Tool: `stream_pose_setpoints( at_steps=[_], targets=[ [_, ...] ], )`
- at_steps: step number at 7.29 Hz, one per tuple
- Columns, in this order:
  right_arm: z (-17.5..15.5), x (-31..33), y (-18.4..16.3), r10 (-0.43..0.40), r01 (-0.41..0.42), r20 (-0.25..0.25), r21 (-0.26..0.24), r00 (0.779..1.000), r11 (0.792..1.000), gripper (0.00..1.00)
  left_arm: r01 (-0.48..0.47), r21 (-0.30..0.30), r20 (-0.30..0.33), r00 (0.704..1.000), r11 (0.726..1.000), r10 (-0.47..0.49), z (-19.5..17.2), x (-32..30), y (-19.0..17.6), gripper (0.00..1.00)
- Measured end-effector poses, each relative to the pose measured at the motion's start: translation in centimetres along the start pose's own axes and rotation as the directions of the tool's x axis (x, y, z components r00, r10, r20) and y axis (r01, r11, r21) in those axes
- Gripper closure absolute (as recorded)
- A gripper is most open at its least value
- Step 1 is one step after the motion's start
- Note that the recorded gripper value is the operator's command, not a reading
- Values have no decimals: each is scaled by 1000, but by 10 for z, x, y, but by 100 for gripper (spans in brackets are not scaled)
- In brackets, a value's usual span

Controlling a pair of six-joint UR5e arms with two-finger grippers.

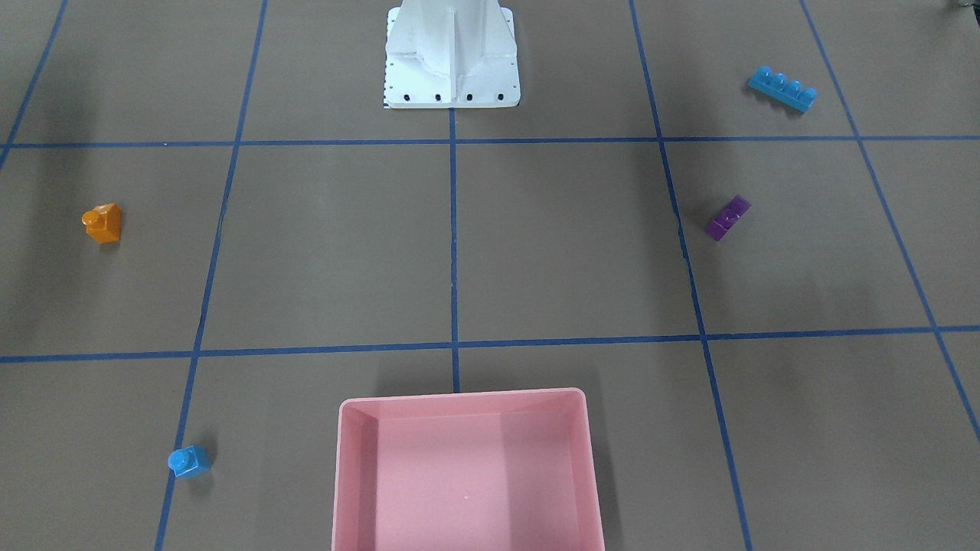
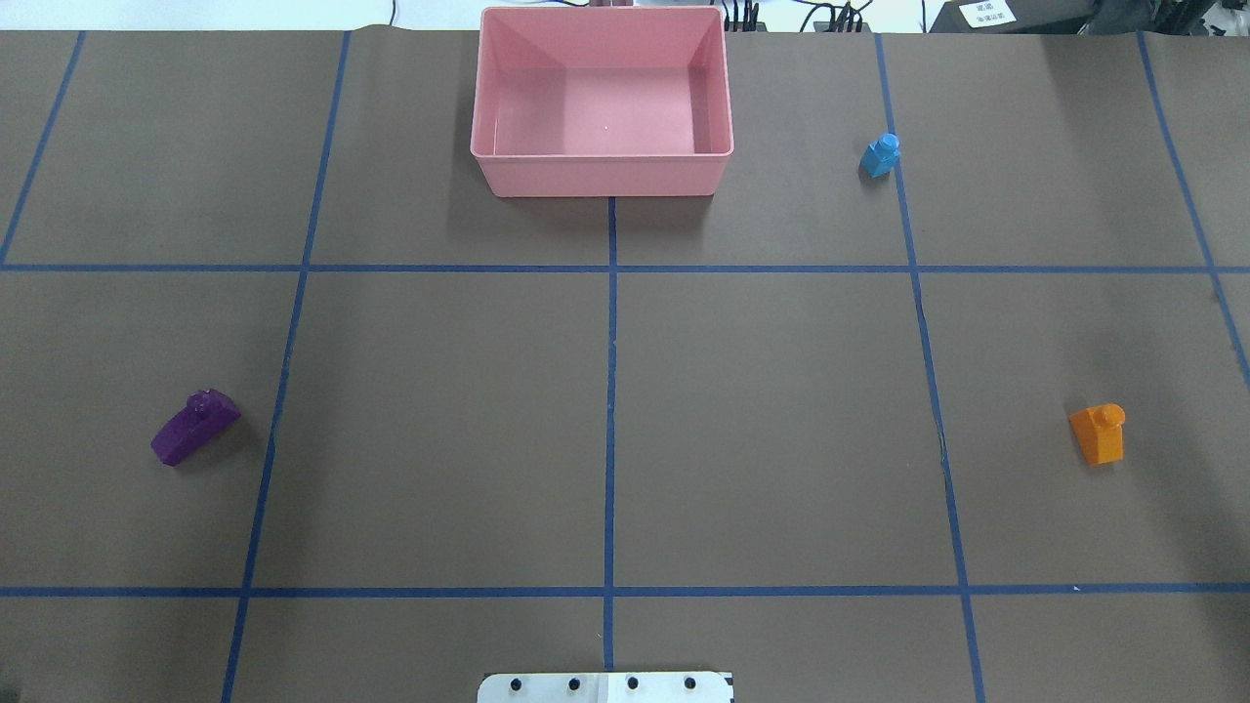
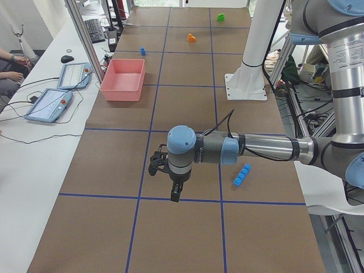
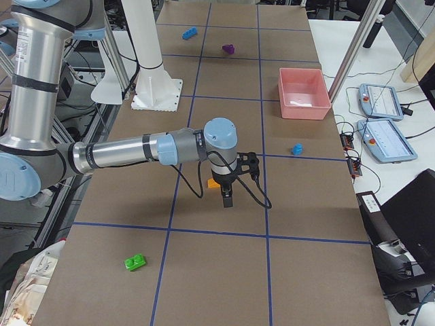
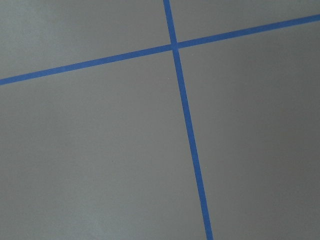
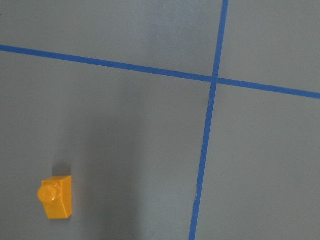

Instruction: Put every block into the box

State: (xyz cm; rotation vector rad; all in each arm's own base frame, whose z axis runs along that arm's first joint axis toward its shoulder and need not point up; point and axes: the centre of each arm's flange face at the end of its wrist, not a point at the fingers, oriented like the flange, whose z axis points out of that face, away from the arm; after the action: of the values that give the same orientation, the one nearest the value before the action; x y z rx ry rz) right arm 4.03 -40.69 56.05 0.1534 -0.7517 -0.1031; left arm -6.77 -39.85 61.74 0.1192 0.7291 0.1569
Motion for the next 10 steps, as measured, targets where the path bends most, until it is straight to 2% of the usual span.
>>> stream_pose_setpoints(
  at_steps=[3,6,7,10],
  targets=[
    [3,0,-1,-19,19,3,14,1000,1000,0,-15,21,-22,1000,1000,15,-6,7,-3,0],
    [14,-18,-8,-36,36,20,2,999,999,0,-84,99,-10,996,991,86,-22,20,-17,0],
    [25,-34,-11,-18,19,31,-9,999,1000,0,-102,113,-11,995,988,104,-21,21,-25,0],
    [76,-104,-14,22,-19,84,-34,996,999,0,-115,117,-77,989,986,124,-10,23,-43,0]
  ],
)
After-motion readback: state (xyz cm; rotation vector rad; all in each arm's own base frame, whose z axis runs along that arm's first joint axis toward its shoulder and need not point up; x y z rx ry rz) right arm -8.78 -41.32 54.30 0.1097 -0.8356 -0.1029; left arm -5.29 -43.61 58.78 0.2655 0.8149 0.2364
